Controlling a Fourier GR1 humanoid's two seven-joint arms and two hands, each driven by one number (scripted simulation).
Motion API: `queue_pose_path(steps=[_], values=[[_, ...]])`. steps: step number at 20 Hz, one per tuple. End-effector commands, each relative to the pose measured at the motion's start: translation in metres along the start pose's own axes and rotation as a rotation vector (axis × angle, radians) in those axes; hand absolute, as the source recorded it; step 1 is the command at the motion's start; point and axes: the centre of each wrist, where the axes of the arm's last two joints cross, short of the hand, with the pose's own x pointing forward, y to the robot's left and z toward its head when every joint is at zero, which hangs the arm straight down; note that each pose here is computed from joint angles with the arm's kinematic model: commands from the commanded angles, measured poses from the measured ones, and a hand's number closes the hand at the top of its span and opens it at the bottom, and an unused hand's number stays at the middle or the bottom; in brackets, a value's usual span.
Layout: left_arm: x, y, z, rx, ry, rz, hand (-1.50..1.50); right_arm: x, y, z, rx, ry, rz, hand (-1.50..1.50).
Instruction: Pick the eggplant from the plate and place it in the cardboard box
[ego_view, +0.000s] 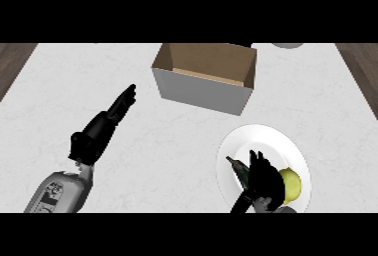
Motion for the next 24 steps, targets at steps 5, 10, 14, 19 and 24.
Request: queue_pose_path(steps=[5, 10, 14, 19, 24], values=[[0.005, 0.01, -0.002, -0.001, 0.008, 0.009, 0.0, -0.022, 0.014, -0.012, 0.019, 0.084, 0.058, -1.5], [0.005, 0.007, 0.004, 0.011, -0.015, 0.005, 0.0, -0.016, 0.011, -0.029, 0.016, 0.059, 0.083, 1.5], [0.003, -0.022, -0.009, -0.019, -0.018, 0.002, 0.0, 0.023, 0.016, -0.007, -0.069, -0.065, 0.131, 1.5], [0.01, -0.021, -0.01, -0.069, -0.031, 0.0, 0.0, 0.096, 0.009, 0.048, -0.313, -0.454, 0.234, 1.5], [0.004, -0.022, -0.009, -0.07, -0.02, 0.014, 0.0, 0.13, 0.012, 0.047, -0.478, -0.498, 0.243, 1.5]])
